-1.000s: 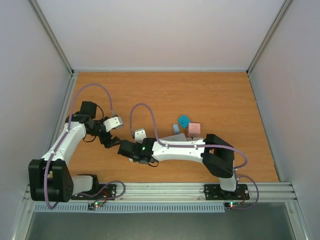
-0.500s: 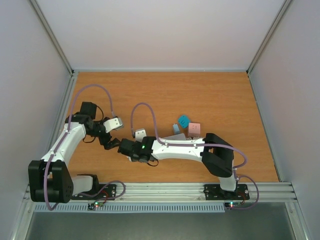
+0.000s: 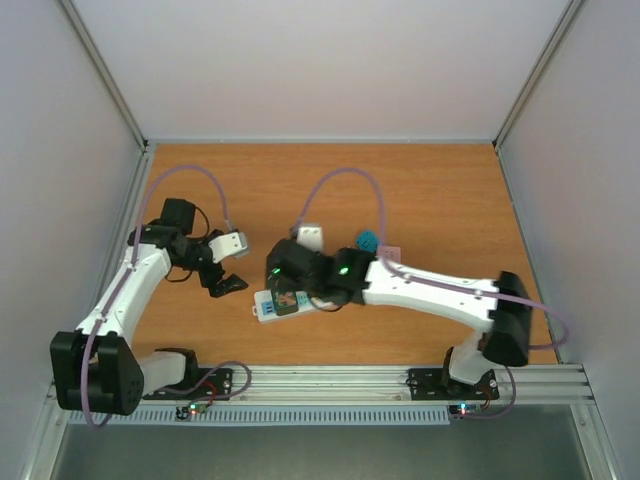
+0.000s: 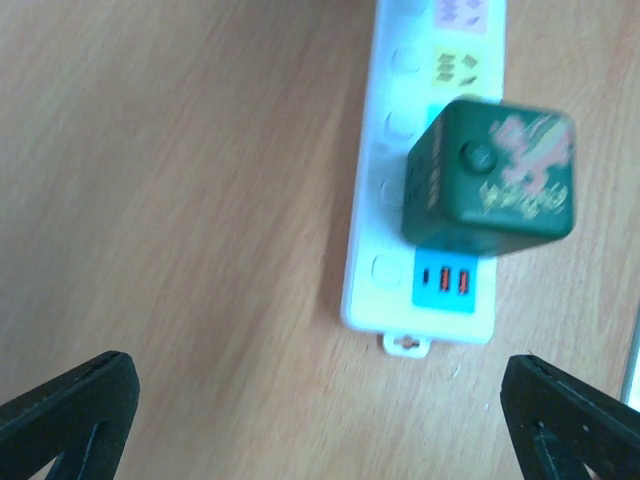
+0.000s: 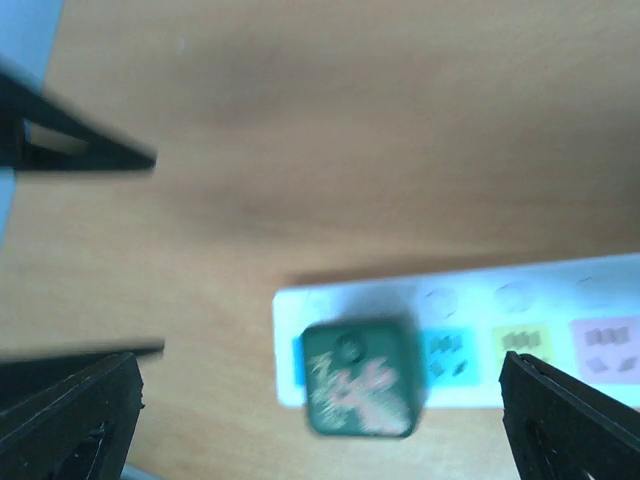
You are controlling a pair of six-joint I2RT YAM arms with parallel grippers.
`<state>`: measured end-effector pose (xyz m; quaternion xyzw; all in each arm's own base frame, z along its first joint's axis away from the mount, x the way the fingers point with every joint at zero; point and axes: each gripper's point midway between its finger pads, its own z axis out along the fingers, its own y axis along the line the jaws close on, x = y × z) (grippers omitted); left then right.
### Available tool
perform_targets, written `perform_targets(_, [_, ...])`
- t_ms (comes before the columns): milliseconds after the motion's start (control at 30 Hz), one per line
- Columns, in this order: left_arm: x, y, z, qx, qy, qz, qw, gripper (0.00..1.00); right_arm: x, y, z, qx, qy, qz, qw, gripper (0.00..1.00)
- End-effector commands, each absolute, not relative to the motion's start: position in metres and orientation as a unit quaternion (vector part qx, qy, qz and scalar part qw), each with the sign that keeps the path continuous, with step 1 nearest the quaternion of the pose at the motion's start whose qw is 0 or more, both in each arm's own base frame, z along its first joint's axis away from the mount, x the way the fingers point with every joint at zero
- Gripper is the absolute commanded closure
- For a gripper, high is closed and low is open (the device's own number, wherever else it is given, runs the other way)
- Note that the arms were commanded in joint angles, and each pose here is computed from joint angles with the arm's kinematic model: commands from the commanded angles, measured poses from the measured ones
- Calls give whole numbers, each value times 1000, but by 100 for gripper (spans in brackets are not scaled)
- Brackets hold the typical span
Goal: Insert the plug
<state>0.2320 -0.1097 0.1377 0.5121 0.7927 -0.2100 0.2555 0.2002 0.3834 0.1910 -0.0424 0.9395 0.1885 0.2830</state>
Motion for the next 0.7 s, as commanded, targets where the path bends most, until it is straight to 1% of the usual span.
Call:
perform_targets(0, [226,-145,158,542,762,-222,275,0,251,310,206,62,927,174,326,2])
perform_targets(67, [223,-166,154,555,757,-213,270,0,271,277,208,103,919,179,336,1])
perform_targets(167, [214,-198,147,577,746,-213,255,0,298,224,196,166,909,135,357,1])
perform_targets(267, [206,-223,136,599,737,-203,239,0,315,186,180,210,902,93,367,2])
perform_targets(433, [200,-264,107,639,722,-155,216,0,329,151,164,253,890,60,373,2])
perform_targets(567, [206,-288,79,655,721,-127,185,0,328,142,151,257,893,44,367,1])
perform_targets(667, [217,-302,62,660,722,-105,176,0,326,138,139,255,899,33,356,1])
